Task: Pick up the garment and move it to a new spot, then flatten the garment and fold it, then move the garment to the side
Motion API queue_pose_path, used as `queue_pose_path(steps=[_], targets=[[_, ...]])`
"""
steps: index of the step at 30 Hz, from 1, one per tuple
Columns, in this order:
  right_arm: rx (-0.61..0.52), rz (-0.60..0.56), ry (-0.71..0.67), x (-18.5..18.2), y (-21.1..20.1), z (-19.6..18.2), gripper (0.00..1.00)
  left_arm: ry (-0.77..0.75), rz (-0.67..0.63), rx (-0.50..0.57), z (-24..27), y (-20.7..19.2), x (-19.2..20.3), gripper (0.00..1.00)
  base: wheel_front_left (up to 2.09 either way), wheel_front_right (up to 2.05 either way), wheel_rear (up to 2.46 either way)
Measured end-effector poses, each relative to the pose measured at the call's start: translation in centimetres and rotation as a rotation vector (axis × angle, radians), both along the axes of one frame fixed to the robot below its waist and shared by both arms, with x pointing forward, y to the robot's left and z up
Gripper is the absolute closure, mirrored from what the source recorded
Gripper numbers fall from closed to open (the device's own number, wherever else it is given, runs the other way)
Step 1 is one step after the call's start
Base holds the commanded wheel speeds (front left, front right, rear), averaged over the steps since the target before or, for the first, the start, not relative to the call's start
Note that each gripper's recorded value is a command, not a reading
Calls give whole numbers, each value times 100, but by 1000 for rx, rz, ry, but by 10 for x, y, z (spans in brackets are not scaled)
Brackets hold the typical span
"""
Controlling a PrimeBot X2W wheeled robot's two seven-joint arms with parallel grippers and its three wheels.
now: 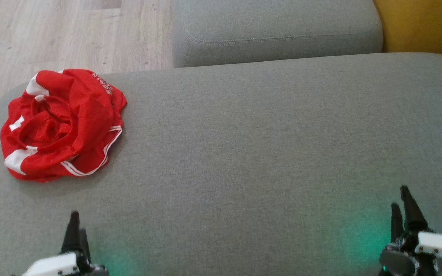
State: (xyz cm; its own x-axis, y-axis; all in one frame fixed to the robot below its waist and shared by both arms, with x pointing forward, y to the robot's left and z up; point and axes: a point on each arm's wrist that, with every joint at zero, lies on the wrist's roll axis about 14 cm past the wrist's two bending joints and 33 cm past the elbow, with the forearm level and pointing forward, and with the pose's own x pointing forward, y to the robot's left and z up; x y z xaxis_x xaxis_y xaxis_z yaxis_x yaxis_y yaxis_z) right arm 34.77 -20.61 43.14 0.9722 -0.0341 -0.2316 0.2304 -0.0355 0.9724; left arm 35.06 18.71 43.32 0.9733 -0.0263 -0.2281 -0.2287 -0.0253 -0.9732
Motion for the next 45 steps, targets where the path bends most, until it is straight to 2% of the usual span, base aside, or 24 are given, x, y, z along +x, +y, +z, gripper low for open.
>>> queue_pose_path(steps=[8,26,45], targets=[[-39,14,13,-2,4,-3,0,17,0,40,-5,0,-5,0,0,0,0],[-314,90,-2,1,12,6,0,23,-54,292,4,-6,0,0,0,0,0],[-543,156,-29,3,23,13,0,0,-81,510,15,-9,1,0,0,0,0]])
